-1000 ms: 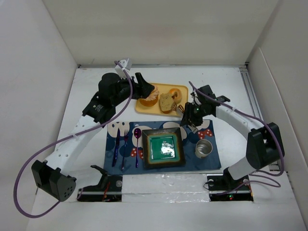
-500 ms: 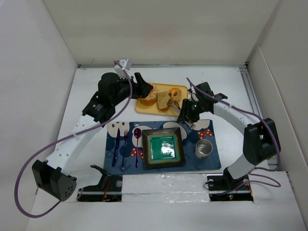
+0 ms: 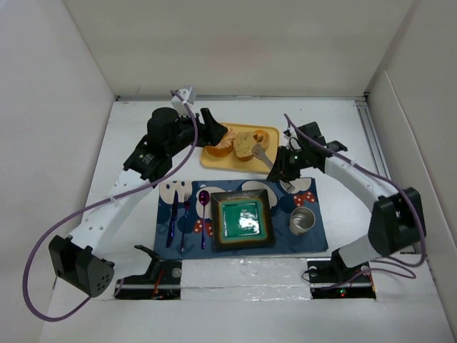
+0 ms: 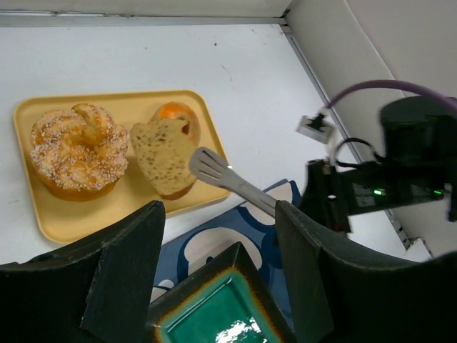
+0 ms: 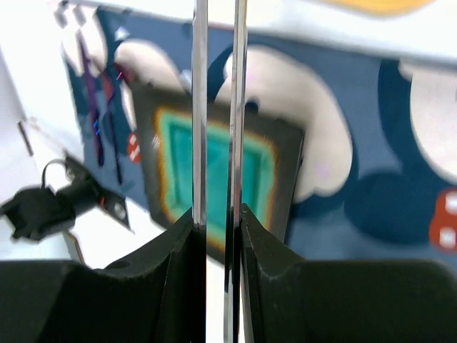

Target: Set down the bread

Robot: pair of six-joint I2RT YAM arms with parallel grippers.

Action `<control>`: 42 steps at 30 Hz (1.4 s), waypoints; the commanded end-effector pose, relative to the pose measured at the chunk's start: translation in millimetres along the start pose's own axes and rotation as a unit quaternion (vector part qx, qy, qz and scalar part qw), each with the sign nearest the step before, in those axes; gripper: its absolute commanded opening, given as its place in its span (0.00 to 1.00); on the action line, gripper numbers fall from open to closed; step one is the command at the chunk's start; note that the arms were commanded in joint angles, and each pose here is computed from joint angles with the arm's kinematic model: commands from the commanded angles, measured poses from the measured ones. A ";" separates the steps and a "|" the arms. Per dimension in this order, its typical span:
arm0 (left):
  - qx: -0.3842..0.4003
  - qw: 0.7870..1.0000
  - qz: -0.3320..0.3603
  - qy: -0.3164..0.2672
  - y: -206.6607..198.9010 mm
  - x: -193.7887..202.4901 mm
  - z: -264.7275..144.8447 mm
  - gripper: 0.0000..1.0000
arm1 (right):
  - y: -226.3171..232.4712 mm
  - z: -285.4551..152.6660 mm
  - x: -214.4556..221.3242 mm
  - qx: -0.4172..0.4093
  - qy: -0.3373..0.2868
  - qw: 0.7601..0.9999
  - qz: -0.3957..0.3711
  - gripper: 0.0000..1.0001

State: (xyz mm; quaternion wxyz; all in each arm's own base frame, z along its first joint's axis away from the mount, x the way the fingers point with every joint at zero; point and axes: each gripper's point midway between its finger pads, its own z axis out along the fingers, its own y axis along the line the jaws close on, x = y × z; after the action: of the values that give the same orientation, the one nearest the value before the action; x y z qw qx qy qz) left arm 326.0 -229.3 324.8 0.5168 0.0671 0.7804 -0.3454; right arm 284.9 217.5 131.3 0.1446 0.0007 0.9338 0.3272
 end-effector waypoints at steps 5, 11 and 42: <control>-0.001 1.000 0.017 -0.005 2.9 -6.8 9.9 0.58 | 22.8 -65.3 59.6 -0.023 0.004 0.999 -0.045 0.20; 0.001 1.000 0.023 0.001 2.2 -7.4 15.3 0.58 | 30.6 -72.9 137.9 -0.027 0.095 0.993 -0.068 0.20; 0.004 1.000 0.029 -0.010 0.5 -5.1 -3.4 0.57 | 46.1 -67.4 47.7 -0.002 -0.069 0.996 -0.052 0.48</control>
State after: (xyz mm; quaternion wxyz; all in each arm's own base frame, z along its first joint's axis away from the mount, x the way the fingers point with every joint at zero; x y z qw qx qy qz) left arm 328.7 -230.4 315.3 0.5111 0.0850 0.7880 -0.3326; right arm 177.8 220.3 180.8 0.1712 -0.0338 0.9281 0.3289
